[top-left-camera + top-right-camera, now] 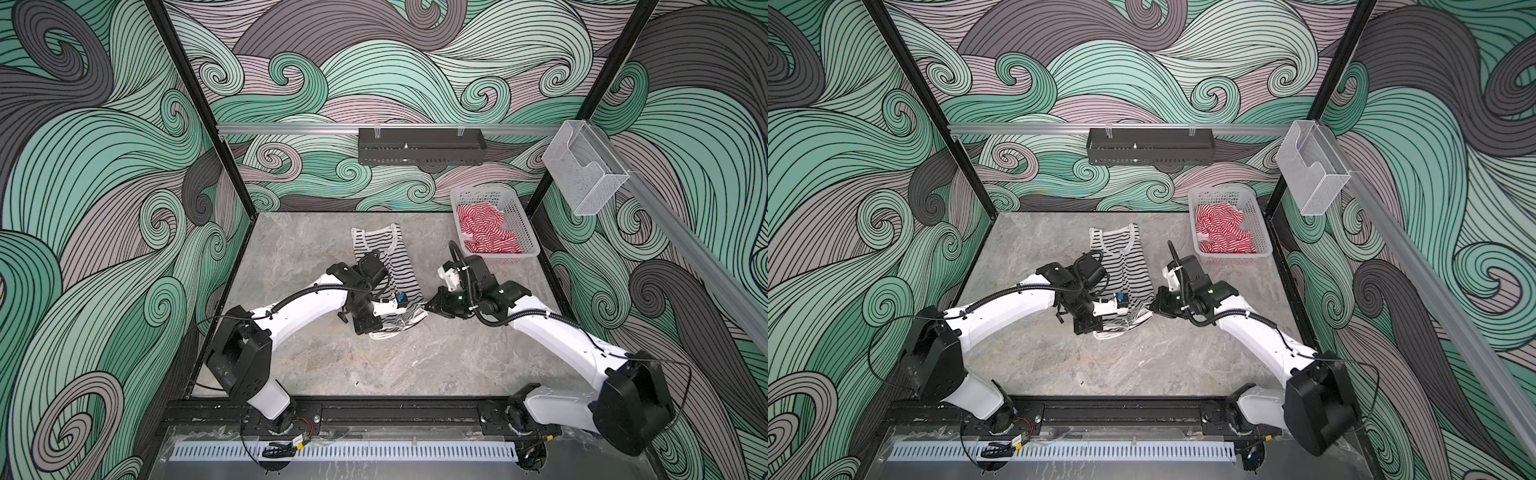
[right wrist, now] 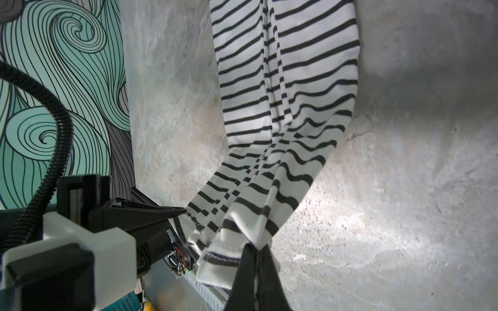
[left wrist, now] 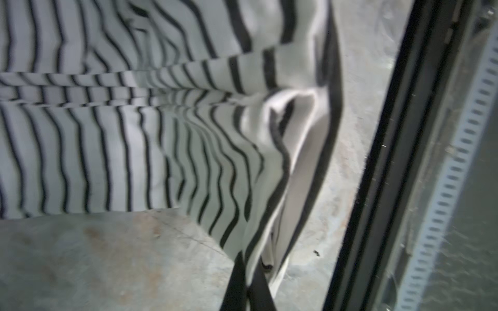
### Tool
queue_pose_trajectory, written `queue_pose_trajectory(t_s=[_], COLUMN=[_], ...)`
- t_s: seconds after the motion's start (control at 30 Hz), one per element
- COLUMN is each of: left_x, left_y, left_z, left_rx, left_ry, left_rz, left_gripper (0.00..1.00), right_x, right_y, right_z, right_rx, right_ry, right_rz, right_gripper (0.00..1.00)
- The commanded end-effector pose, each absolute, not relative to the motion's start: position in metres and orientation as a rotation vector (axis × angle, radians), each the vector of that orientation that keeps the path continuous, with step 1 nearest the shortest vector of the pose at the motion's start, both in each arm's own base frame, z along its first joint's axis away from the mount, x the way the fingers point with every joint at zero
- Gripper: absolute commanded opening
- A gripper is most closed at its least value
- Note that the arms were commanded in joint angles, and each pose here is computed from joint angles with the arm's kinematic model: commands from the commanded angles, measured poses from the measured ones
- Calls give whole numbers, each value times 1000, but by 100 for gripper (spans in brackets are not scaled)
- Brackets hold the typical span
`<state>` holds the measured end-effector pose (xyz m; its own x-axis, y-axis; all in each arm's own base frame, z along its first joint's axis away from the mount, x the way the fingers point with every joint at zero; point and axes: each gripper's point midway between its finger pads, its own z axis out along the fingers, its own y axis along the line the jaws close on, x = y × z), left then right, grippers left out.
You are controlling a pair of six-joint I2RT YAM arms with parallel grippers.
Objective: Fold and stack tank tops
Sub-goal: Fold the tank top at the top-center of the table.
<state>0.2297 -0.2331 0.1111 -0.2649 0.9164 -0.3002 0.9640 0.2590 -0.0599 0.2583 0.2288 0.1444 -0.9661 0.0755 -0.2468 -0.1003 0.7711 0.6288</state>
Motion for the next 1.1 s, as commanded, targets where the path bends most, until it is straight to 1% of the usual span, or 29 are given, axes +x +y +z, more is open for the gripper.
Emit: queue_pose_trajectory(t_s=[0.0,0.2,0.4,0.47,0.57,0.7,0.77,0.83,0.87,0.9,0.93,0.97,1.0,1.07], left_x=[298,377,431,443,456,477,483,487,489,491,493,496,498,502], left_y=[-227,-216,-205,-202,-197,-188,-186,-184,-183,-182,-180,-178,-176,-173], left_z=[118,116,99,92,80,76,77,77,77,77,77,79,82,92], left_rx=[1574,1423,1347,1330,1302,1191,1151,1131,1119,1104,1086,1058,1031,985], left_ry=[2312,2356,2413,2428,2468,2488,2496,2496,2497,2502,2508,2506,2500,2466], left_rz=[-196,-137,-101,-81,-54,4,26,47,61,72,89,110,127,150], left_gripper=[0,0,0,1,2,2,4,9,15,22,27,33,35,37], right_x=[282,340,392,405,422,442,450,459,463,467,472,478,482,488], right_y=[240,265,262,257,250,247,247,248,251,251,250,249,246,243], right_z=[146,145,132,123,102,83,81,78,80,80,82,85,90,107], right_rx=[-93,-160,-116,-79,-24,17,36,50,38,33,35,32,32,16], right_ry=[2697,2664,2677,2700,2749,2771,2762,2761,2750,2746,2740,2726,2716,2678], right_rz=[1087,1122,1069,1048,1017,988,1014,1014,1035,1031,1012,996,970,929], right_gripper=[0,2,2,2,6,7,8,13,22,34,42,48,51,53])
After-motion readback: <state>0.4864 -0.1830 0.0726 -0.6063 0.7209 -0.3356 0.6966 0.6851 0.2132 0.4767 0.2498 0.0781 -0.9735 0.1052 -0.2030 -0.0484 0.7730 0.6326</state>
